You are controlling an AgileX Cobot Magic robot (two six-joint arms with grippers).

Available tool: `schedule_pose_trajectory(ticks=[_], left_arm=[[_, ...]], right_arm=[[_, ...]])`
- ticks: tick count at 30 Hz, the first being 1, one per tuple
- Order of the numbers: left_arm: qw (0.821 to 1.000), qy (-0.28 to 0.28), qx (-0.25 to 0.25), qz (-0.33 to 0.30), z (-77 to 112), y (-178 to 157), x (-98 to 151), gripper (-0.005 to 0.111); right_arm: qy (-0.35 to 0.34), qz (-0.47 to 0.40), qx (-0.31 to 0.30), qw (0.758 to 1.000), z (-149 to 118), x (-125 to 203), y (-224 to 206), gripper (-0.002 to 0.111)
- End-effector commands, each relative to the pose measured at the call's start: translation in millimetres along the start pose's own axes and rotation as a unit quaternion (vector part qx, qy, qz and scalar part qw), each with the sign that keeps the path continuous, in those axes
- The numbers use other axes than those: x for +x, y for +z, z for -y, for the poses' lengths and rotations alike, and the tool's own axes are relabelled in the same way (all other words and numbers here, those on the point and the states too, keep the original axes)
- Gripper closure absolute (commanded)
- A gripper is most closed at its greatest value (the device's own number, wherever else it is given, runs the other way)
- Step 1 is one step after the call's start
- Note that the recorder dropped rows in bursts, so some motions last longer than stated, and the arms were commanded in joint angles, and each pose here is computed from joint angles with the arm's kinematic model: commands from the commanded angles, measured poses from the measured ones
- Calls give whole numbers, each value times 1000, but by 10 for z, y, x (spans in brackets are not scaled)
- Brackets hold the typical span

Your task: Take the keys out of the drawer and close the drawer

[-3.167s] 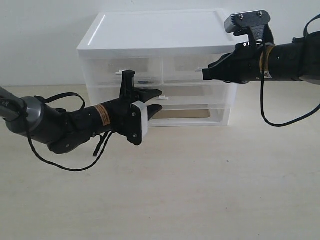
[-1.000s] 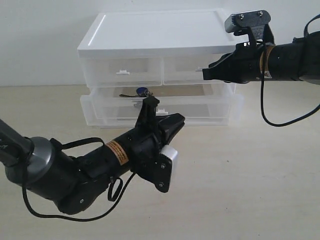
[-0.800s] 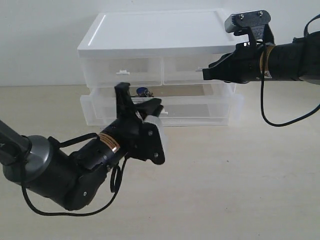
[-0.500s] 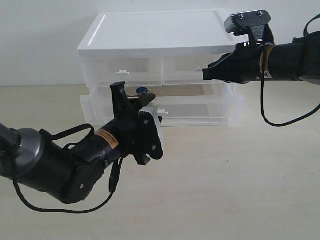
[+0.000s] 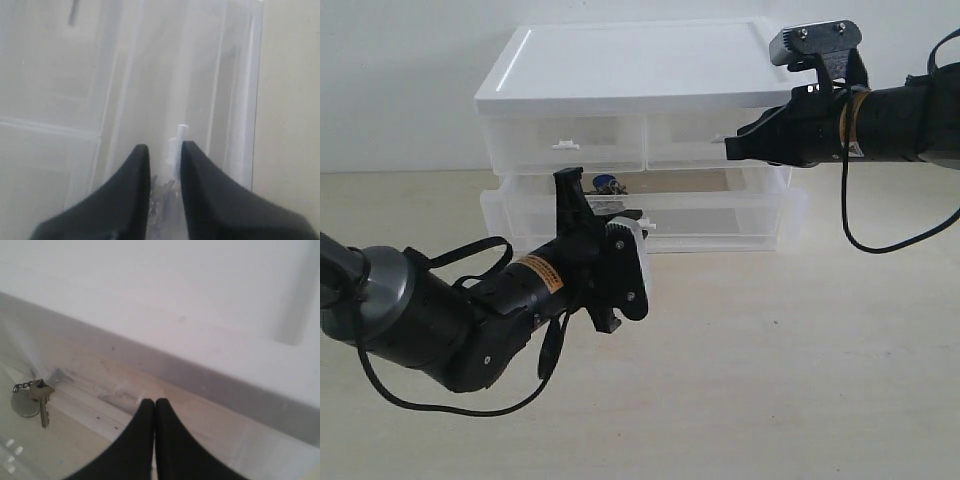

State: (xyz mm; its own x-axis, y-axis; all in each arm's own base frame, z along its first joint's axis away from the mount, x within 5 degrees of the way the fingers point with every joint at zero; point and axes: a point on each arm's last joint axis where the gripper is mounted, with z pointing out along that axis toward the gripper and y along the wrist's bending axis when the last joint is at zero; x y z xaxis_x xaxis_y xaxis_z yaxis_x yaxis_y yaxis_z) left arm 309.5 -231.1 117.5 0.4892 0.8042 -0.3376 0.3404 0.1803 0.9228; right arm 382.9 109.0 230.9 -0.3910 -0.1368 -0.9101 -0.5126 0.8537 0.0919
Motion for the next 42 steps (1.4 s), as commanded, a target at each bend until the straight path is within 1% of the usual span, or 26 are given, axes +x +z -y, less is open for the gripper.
schedule_pose_trajectory(ticks=[1, 4, 6, 10, 12, 14, 16, 17, 18, 19, 20, 21, 22, 24, 25, 26, 28, 29, 34, 36, 38, 40, 42], left_arm=[[1000, 3, 8, 11, 7, 10, -21, 97], [999, 11, 34, 13, 69, 12, -19, 96], [999, 12, 35, 12, 78, 13, -16, 96], [1000, 11, 17, 18, 44, 15, -22, 96], [1000, 13, -3, 27, 9, 14, -43, 95], [999, 20, -25, 39, -26, -6, -78, 90], [996, 17, -62, 54, -108, -78, -180, 82], [996, -23, -78, 44, -209, -139, -277, 73], [996, -56, -65, 36, -265, -161, -324, 68], [996, -82, -34, 30, -323, -170, -363, 64], [992, -117, 41, 18, -442, -170, -444, 61], [985, -130, 108, -14, -587, -172, -487, 61], [981, -130, 138, -30, -705, -163, -521, 61], [968, -130, 204, -72, -847, -122, -506, 61], [962, -134, 220, -89, -895, -85, -462, 61], [959, -140, 224, -102, -961, -33, -391, 61], [960, -149, 206, -113, -1064, 46, -258, 61], [961, -151, 203, -116, -1087, 63, -233, 61], [951, -149, 234, -136, -968, 84, -146, 61], [950, -139, 244, -138, -894, 116, -119, 61], [950, -138, 244, -138, -858, 141, -105, 61], [953, -141, 233, -135, -868, 161, -89, 65], [954, -147, 222, -135, -892, 169, -66, 73]], right_arm=[[-1, 4, 4, 1000, 11, -34, -1, 108], [-1, 4, 4, 1000, 11, -34, -1, 108], [-1, 4, 4, 1000, 11, -34, -1, 108], [-1, 4, 4, 1000, 11, -34, -1, 108], [-1, 4, 4, 1000, 11, -34, -1, 108], [-1, 4, 4, 1000, 11, -34, -1, 108], [-1, 4, 4, 1000, 11, -34, -1, 108], [-4, 4, 4, 1000, 11, -34, -1, 108], [-4, 4, 4, 1000, 11, -34, -1, 108], [-4, 4, 4, 1000, 11, -34, -1, 108], [-4, 4, 4, 1000, 11, -34, -1, 108], [-4, 4, 4, 1000, 11, -34, -1, 108], [-4, 4, 4, 1000, 11, -34, -1, 108], [-4, 4, 4, 1000, 11, -34, -1, 108], [-4, 4, 4, 1000, 11, -34, -1, 108], [-4, 4, 4, 1000, 11, -34, -1, 108], [-4, 4, 4, 1000, 11, -34, -1, 108], [-4, 4, 4, 1000, 11, -34, -1, 108], [-4, 4, 4, 1000, 11, -34, -1, 108], [-4, 4, 4, 1000, 11, -34, -1, 108], [-4, 4, 4, 1000, 11, -34, -1, 108], [-4, 4, 4, 1000, 11, -34, -1, 108], [-4, 4, 4, 1000, 11, -34, -1, 108]])
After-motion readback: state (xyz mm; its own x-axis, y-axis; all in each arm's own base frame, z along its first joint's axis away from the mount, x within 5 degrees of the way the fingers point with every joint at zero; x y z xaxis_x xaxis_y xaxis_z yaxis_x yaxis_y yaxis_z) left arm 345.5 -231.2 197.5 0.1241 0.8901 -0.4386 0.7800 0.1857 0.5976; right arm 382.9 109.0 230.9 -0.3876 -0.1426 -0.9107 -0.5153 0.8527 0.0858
